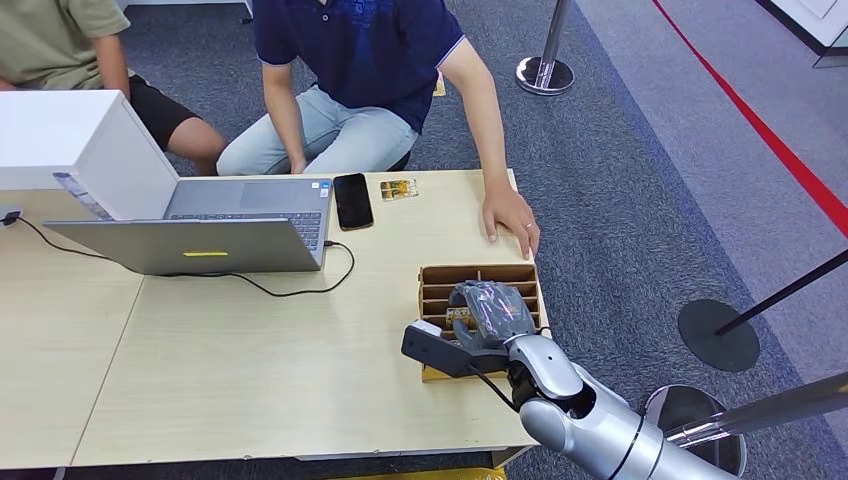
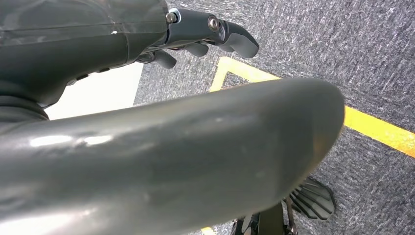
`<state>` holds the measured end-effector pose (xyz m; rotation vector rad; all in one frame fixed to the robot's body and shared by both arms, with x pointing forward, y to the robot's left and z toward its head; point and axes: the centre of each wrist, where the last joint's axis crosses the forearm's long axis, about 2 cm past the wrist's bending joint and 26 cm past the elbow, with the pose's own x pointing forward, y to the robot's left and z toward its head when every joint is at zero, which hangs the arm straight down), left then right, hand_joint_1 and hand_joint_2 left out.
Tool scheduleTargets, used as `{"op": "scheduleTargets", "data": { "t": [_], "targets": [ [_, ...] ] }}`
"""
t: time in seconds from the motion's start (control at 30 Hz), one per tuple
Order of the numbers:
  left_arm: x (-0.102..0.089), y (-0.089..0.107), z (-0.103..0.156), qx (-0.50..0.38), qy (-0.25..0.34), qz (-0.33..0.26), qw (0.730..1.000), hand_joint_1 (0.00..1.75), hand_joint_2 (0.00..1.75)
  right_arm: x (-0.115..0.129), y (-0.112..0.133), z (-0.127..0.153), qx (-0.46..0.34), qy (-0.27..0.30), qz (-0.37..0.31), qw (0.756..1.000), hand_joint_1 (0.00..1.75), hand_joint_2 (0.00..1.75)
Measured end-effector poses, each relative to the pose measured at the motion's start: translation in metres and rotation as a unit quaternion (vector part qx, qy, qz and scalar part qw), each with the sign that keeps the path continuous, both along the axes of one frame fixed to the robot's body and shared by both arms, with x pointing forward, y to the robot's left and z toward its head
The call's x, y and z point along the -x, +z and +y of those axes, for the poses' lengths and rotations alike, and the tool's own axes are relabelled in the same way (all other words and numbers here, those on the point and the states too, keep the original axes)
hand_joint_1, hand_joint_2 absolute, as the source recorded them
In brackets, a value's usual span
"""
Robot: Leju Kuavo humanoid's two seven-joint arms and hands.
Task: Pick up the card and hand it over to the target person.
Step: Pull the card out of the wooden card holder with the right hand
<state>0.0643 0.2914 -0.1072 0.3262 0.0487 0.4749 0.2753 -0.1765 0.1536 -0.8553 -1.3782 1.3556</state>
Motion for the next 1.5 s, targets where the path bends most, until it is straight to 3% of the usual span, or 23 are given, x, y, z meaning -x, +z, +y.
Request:
{"op": "scheduleTargets", "data": {
  "t": [1.03, 1.17, 1.3, 1.5],
  "targets": [
    [-0.0001, 0.0001, 0.0013, -0.007, -0.006, -0.004, 1.000, 0.00, 0.00, 0.0022, 0.0014, 0.0003, 0.009, 0.010, 0.008, 1.000, 1.05, 1.75],
    [-0.0002, 0.0001, 0.0022, -0.010, -0.009, -0.006, 1.000, 0.00, 1.75, 0.0043, 0.0016, -0.0002, 0.007, 0.010, 0.009, 1.000, 1.20, 1.75],
    [-0.0002, 0.0001, 0.0025, -0.012, -0.009, -0.008, 1.000, 0.00, 1.75, 0.0036, 0.0020, -0.0001, 0.005, 0.008, 0.008, 1.000, 1.49, 1.75],
    [-0.0003, 0.0001, 0.0025, -0.010, -0.012, -0.011, 1.000, 0.00, 1.75, 0.0038, 0.0018, 0.0001, 0.005, 0.009, 0.009, 1.000, 1.51, 1.75]
  ]
}}
